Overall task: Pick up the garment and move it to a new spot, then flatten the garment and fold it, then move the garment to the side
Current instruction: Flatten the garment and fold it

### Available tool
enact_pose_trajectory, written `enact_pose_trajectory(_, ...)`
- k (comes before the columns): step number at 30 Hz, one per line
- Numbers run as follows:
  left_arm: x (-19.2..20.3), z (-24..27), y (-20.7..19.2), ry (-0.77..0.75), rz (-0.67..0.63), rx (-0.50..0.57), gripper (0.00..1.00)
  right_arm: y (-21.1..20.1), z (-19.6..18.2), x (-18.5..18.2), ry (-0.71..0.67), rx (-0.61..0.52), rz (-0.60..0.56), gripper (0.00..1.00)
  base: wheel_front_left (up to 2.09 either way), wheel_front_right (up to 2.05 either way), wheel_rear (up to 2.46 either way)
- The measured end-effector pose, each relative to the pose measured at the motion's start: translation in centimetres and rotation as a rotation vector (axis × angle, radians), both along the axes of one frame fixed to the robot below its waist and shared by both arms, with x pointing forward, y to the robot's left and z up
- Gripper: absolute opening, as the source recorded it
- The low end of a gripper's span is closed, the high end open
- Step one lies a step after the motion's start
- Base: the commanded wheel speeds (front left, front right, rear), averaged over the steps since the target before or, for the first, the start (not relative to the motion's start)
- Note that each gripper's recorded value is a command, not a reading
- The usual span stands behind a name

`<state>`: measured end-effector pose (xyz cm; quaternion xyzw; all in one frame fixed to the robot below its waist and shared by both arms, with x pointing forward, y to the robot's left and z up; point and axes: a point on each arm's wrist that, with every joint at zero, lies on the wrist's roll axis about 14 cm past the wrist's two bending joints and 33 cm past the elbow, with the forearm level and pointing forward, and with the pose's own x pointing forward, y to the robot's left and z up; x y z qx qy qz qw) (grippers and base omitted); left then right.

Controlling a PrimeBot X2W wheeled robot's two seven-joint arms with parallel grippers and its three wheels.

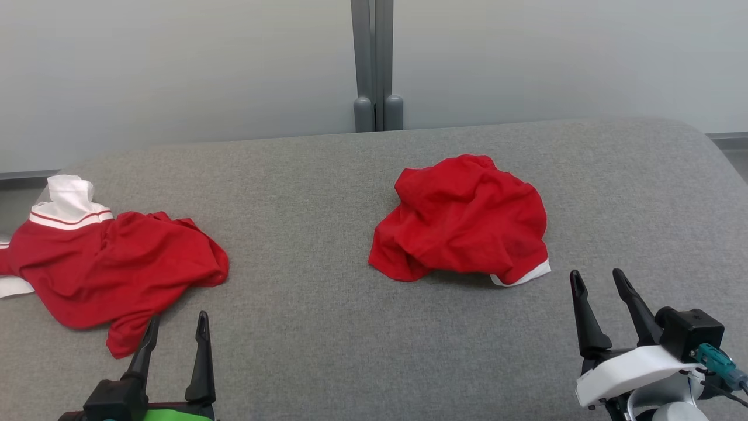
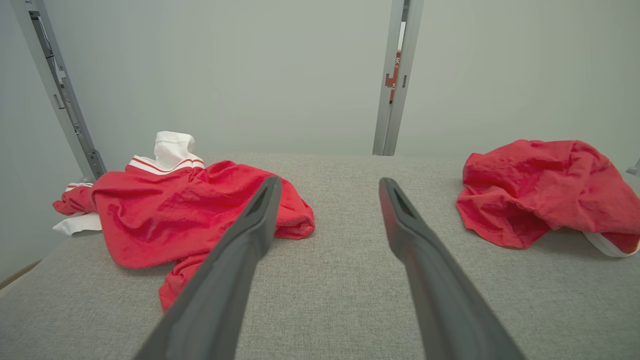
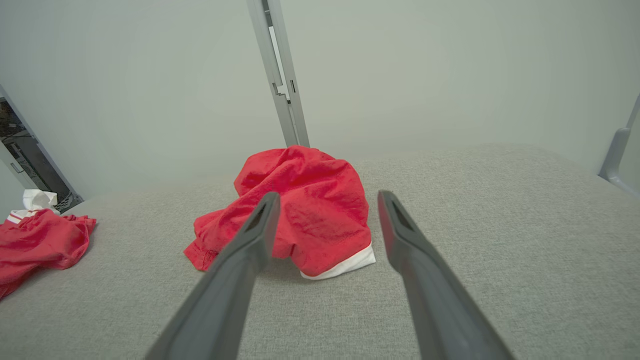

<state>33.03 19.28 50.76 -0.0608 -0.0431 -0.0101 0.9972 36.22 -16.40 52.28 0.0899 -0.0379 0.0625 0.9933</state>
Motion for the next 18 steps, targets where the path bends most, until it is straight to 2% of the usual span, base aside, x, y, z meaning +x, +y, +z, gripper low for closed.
enact_pose_trajectory(18,-0.02,0.28,0.46,-0.008,0.016,0.011,1.00,-0.07,-0.15,-0.16,0.007,-0.001,-0.002,1.00,0.00,0.00,0.00)
